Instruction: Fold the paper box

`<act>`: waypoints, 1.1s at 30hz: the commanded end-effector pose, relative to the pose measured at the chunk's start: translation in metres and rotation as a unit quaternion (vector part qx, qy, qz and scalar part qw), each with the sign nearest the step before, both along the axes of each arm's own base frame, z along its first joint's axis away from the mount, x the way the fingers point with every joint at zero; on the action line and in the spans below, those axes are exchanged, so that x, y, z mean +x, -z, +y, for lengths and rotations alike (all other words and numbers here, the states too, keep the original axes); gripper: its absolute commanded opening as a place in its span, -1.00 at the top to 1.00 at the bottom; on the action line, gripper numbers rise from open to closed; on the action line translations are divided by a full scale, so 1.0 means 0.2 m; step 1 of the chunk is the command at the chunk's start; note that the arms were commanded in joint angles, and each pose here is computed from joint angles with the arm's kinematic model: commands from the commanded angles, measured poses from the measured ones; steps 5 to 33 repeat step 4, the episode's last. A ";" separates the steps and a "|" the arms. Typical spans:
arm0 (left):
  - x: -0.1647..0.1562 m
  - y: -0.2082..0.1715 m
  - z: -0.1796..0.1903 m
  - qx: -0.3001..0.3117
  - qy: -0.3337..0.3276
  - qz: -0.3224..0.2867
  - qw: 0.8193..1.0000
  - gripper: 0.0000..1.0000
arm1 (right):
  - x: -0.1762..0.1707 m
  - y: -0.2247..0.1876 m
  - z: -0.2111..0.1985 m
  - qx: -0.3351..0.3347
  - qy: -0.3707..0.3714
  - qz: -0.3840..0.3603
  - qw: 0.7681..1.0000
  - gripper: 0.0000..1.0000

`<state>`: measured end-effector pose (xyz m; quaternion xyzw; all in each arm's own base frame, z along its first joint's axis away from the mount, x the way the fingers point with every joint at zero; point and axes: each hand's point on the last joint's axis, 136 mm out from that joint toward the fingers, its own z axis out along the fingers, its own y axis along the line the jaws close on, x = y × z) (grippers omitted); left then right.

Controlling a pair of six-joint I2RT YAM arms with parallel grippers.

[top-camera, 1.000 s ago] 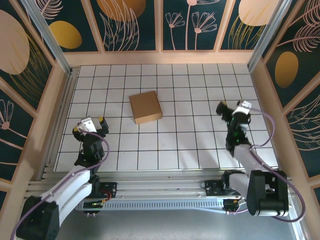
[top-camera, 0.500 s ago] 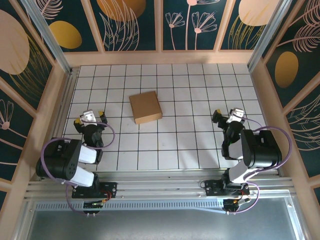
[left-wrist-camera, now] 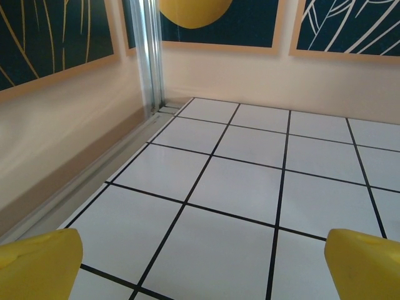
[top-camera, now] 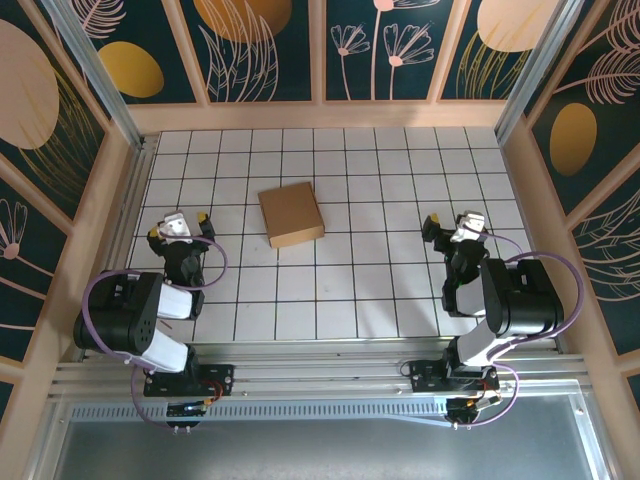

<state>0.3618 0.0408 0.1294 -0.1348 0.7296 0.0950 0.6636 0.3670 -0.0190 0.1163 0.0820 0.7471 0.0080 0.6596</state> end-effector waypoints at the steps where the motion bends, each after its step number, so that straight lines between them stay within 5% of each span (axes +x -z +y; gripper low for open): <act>1: 0.02 -0.05 0.00 -0.011 0.006 -0.021 1.000 -0.98 | 0.03 -0.06 0.02 -0.008 -0.014 -0.021 1.000 -0.98; 33: 0.02 -0.05 0.00 -0.011 0.005 -0.022 1.000 -0.98 | 0.01 -0.07 0.00 -0.005 -0.004 -0.028 1.000 -0.98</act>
